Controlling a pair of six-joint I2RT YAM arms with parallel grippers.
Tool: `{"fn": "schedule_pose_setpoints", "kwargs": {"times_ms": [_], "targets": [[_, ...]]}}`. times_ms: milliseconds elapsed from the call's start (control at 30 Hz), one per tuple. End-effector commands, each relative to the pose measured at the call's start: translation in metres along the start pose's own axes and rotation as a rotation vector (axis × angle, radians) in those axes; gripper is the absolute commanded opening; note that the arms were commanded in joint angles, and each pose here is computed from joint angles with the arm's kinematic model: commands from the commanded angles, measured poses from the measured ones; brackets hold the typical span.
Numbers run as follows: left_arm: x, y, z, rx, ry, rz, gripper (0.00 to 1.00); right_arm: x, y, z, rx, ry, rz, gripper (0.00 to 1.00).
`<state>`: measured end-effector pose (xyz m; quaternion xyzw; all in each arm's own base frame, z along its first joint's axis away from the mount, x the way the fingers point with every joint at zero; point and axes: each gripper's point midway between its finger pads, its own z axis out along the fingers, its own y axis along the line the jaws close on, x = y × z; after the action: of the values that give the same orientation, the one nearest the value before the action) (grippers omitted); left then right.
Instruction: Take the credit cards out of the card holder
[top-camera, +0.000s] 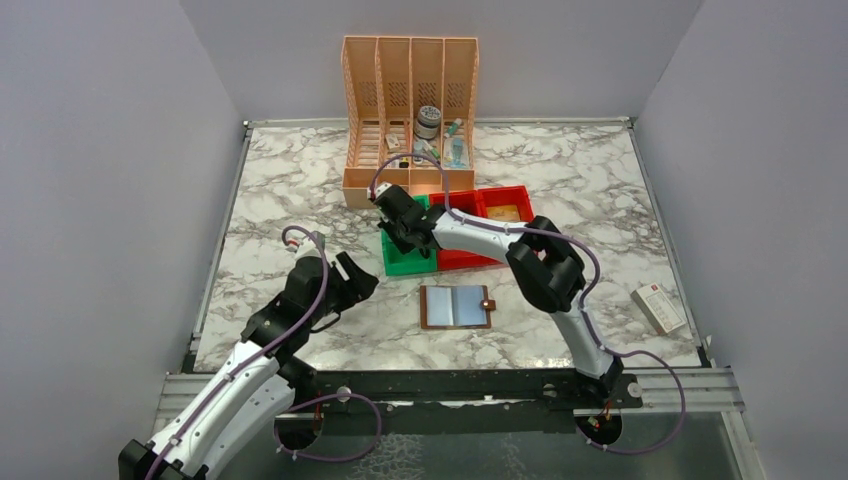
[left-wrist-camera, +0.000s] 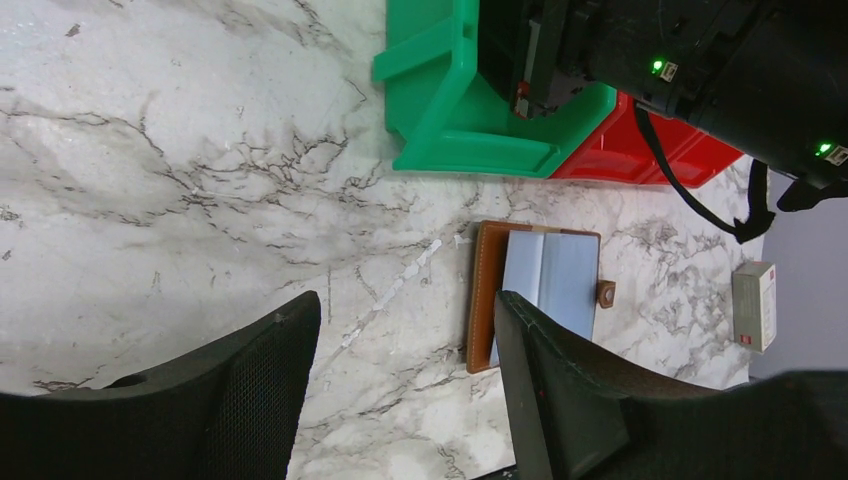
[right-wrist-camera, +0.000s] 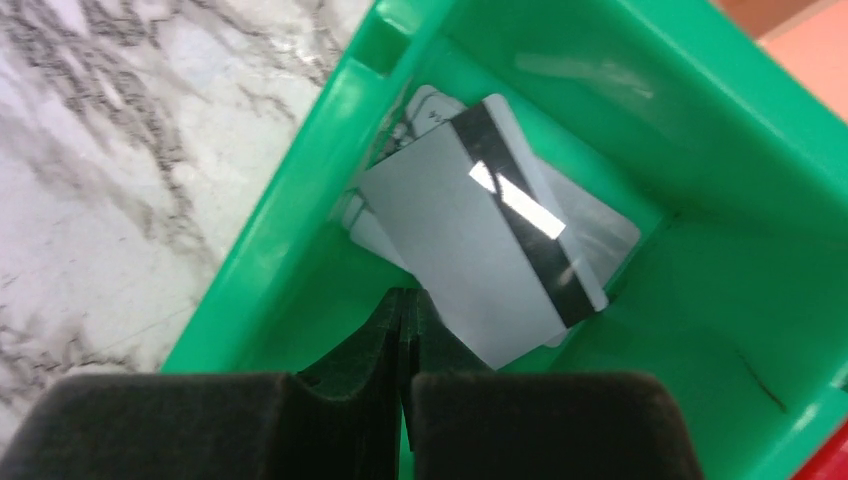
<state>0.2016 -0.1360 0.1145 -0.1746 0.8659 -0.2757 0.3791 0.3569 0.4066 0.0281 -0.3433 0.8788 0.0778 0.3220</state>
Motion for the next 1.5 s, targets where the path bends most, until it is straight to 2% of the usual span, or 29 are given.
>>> {"fn": "schedule_pose_setpoints", "kwargs": {"times_ms": [0, 233, 367, 500, 733, 900, 1067, 1200, 1367, 1467], "targets": [[-0.008, -0.001, -0.002, -0.02, -0.023, 0.005, 0.66, 0.016, -0.03, 0.013, 0.171, 0.049, -0.061, 0.01], [-0.008, -0.001, -0.001, -0.023, -0.019, 0.011, 0.66, 0.004, -0.044, 0.013, 0.249, 0.007, -0.096, 0.01], [-0.008, -0.001, -0.001, -0.022, -0.02, 0.007, 0.66, -0.003, -0.027, 0.016, 0.152, -0.02, -0.083, 0.01], [-0.008, -0.001, -0.001, -0.02, -0.018, 0.01, 0.66, -0.007, -0.011, 0.021, 0.074, -0.041, -0.015, 0.01], [-0.001, -0.006, -0.001, 0.013, 0.016, 0.024, 0.67, -0.013, -0.015, 0.025, 0.053, -0.065, 0.131, 0.01], [0.01, -0.017, 0.003, 0.088, 0.073, 0.062, 0.69, -0.036, 0.004, -0.018, -0.097, -0.132, 0.14, 0.03], [0.02, -0.034, 0.008, 0.188, 0.125, 0.083, 0.7, -0.052, 0.001, -0.093, -0.164, -0.281, 0.18, 0.2], [0.031, -0.039, 0.016, 0.216, 0.183, 0.105, 0.7, -0.013, -0.016, -0.131, -0.114, -0.295, 0.245, 0.26], [0.041, -0.049, 0.023, 0.227, 0.218, 0.146, 0.7, 0.06, -0.027, -0.154, -0.073, -0.197, 0.326, 0.27], [0.052, -0.057, 0.026, 0.23, 0.239, 0.177, 0.7, 0.105, -0.018, -0.161, -0.127, -0.127, 0.38, 0.27]]}}
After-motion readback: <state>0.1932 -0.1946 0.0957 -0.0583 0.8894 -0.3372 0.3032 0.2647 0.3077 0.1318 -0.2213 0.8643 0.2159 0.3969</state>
